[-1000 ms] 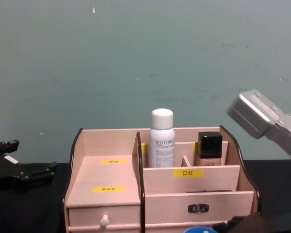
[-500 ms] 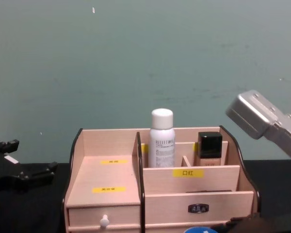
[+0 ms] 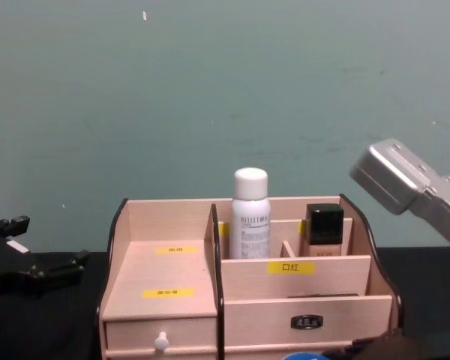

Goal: Pick up the facial cleanser and watermelon frost from the table and place them into the tiered storage box.

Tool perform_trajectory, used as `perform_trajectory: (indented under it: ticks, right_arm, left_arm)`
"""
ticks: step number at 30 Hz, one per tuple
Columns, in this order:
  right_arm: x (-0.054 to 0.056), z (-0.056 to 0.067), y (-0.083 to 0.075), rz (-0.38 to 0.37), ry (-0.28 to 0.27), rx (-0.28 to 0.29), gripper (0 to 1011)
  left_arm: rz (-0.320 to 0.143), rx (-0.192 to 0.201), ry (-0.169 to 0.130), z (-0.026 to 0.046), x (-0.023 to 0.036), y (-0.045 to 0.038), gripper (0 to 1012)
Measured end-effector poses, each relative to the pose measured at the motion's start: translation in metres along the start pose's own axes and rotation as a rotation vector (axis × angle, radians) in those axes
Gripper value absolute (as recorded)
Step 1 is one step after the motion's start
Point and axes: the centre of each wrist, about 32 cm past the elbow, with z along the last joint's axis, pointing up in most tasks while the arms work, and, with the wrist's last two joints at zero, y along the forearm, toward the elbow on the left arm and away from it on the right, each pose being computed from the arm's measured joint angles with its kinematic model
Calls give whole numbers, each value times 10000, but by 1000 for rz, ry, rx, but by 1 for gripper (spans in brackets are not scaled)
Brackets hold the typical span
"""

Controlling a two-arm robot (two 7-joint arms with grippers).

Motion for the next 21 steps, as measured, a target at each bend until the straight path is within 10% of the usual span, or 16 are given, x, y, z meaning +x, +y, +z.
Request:
perform_trajectory:
  ticks: [21]
  right_arm:
    - [-14, 26, -33, 23, -1, 28, 708]
  left_arm:
    - [0, 0, 0, 0, 0, 0, 1010]
